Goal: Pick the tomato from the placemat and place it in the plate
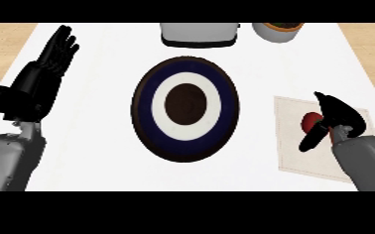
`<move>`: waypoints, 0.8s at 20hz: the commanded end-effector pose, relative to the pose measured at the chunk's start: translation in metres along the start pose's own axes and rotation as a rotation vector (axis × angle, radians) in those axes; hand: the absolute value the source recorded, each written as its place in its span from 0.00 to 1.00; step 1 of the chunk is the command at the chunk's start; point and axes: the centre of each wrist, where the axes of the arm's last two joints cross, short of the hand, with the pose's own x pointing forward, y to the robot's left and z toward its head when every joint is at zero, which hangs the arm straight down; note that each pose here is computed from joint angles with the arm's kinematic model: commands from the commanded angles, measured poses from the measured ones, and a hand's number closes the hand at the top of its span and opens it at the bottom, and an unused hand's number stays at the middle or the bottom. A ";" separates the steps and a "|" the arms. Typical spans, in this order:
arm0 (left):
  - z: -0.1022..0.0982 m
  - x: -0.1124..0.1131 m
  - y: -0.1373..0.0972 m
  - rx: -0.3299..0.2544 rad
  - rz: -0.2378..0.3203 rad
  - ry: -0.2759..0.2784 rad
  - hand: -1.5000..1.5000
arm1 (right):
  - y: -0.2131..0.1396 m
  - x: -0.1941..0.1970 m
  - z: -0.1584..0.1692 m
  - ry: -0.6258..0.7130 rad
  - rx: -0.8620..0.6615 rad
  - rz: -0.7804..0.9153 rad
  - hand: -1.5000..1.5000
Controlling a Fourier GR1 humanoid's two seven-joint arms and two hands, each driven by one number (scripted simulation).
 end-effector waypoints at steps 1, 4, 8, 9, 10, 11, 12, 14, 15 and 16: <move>0.006 0.005 -0.005 0.000 0.006 -0.010 0.50 | 0.012 -0.011 -0.015 -0.006 0.057 0.008 0.00; 0.006 -0.008 0.009 0.013 -0.005 -0.023 0.50 | 0.014 -0.015 -0.017 0.016 0.039 0.011 0.00; 0.009 0.008 0.001 -0.010 0.007 0.003 0.50 | 0.041 -0.018 -0.024 0.047 0.045 0.032 0.00; 0.017 0.000 -0.001 0.008 -0.007 -0.023 0.50 | 0.024 -0.029 -0.035 0.075 0.047 0.031 0.00; 0.001 -0.007 0.004 0.002 -0.018 -0.009 0.50 | 0.029 -0.012 -0.027 0.083 0.044 0.078 0.00; 0.012 -0.011 0.010 -0.014 -0.013 -0.011 0.50 | 0.025 -0.018 -0.048 0.052 0.040 0.059 0.00; 0.013 -0.001 0.008 -0.007 0.004 -0.001 0.50 | 0.043 -0.011 -0.033 -0.012 -0.003 -0.009 1.00; 0.005 0.004 -0.002 0.009 -0.009 -0.002 0.50 | 0.034 -0.013 -0.034 -0.067 -0.154 0.022 1.00; 0.005 -0.016 -0.001 0.001 0.005 0.004 0.50 | 0.023 -0.014 -0.031 -0.067 -0.187 0.030 1.00; 0.018 -0.021 -0.007 -0.015 -0.007 -0.010 0.50 | 0.028 -0.007 -0.031 -0.068 -0.229 0.031 1.00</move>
